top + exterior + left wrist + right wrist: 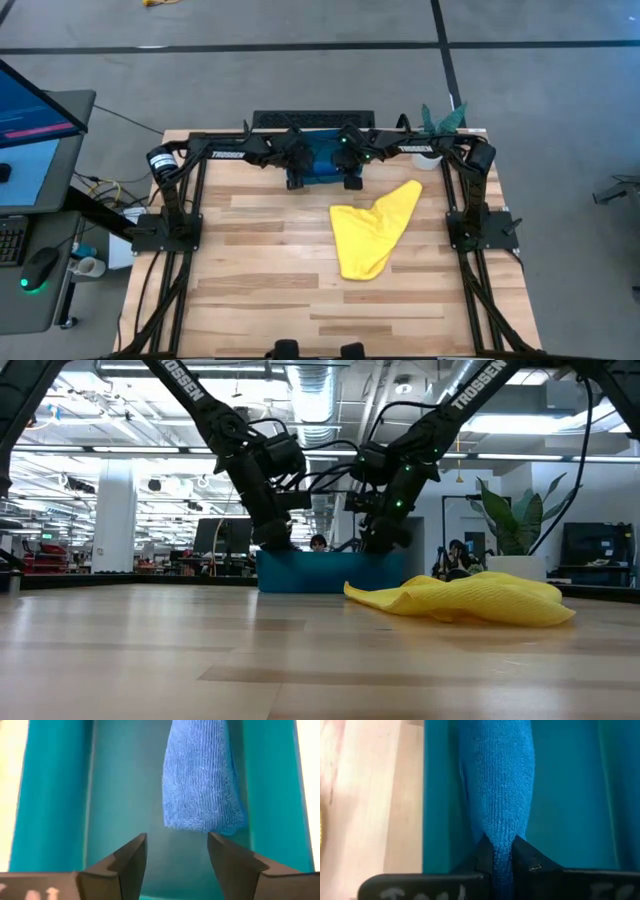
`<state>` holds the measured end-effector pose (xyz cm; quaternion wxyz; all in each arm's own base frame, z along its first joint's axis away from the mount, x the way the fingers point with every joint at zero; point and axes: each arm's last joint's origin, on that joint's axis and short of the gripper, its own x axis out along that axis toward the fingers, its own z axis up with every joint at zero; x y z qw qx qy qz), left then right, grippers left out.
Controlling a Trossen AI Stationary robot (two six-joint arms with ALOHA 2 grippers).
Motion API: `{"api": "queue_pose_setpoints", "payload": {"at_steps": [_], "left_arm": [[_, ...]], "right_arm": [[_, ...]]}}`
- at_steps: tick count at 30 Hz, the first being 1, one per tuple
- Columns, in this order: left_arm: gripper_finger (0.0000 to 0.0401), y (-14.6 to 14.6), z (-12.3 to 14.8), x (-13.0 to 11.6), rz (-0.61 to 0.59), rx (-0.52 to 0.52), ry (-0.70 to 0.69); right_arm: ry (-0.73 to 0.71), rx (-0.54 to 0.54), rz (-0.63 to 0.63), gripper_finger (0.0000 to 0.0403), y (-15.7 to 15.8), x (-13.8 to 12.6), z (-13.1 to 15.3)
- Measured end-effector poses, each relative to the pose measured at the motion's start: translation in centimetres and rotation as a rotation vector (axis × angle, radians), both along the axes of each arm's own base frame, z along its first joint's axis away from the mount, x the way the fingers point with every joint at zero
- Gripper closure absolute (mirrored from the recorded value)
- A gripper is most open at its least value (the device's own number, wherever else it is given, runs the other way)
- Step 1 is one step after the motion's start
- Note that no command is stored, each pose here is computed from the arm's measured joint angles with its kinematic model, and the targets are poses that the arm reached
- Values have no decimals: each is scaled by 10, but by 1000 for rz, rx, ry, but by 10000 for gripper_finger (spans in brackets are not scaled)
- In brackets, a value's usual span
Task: Roll microfiber towels into tight, uniform cylinder then place into a basket
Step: Put the rolled blue towel into the blue bin
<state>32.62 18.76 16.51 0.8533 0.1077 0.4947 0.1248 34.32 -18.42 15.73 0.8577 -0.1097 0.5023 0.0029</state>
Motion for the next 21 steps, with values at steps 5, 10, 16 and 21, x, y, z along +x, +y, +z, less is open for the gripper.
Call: {"api": "queue_pose_setpoints", "payload": {"at_steps": [5, 10, 16, 21], "left_arm": [[204, 1, 6, 1, -21, 32, -24], [213, 3, 12, 0, -23, 53, -38], [216, 10, 17, -6, -3, 87, -34], [216, 15, 27, -11, 13, 100, -60]], "right_arm": [[-10, 1, 6, 347, 1, 1, 1], [-4, 3, 13, 322, 4, 2, 1], [8, 7, 14, 246, 5, 2, 0], [25, -49, 26, 185, 6, 2, 3]]}}
